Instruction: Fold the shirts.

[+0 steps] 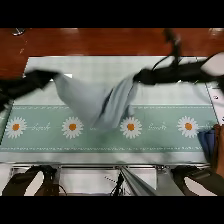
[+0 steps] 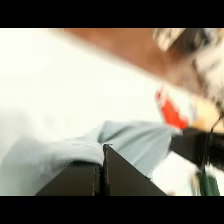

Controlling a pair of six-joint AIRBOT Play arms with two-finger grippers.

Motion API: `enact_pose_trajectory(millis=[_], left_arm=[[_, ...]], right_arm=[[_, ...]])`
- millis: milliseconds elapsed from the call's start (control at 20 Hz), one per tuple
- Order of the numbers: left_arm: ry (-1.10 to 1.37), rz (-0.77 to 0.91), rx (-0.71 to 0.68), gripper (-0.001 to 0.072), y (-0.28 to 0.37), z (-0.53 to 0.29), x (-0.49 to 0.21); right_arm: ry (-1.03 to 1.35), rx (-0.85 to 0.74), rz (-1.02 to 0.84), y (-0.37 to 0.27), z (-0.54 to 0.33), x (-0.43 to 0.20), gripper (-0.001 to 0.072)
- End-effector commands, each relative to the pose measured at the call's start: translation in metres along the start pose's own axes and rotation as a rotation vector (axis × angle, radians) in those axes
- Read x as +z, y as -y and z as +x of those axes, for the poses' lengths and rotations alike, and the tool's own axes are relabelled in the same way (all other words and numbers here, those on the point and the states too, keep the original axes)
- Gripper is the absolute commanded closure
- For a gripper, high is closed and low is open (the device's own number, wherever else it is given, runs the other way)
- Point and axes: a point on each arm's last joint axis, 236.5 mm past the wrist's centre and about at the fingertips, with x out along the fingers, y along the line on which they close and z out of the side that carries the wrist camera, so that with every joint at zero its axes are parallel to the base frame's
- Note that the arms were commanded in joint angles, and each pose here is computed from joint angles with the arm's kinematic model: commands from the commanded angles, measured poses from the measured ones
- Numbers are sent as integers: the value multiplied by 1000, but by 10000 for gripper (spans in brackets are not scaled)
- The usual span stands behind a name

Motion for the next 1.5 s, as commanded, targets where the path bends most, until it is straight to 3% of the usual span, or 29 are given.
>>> enact_pose_trajectory(millis=[0,150,300,500,600,700,1000,1250,1450], left_arm=[[325,278,-107,684,127,-60,124],[454,552,-101,684,213,-116,150],[578,755,37,684,258,-166,154],[655,881,259,684,266,-213,140],[550,899,334,684,249,-210,118],[361,836,358,683,216,-190,90],[-111,403,421,684,51,-128,2],[-101,78,489,683,-104,-80,-46],[-41,-105,511,684,-165,-54,-66]], right_arm=[[161,-162,-285,-50,-136,69,690],[314,-299,-427,-100,-230,69,690],[438,-409,-482,-125,-295,42,690],[445,-545,-426,-119,-341,-7,690],[386,-580,-382,-107,-343,-29,690],[302,-579,-330,-90,-325,-46,689],[-57,-449,-144,-2,-190,-98,689],[-29,-479,-10,105,-83,-83,690],[-58,-433,81,155,-9,-49,689]])
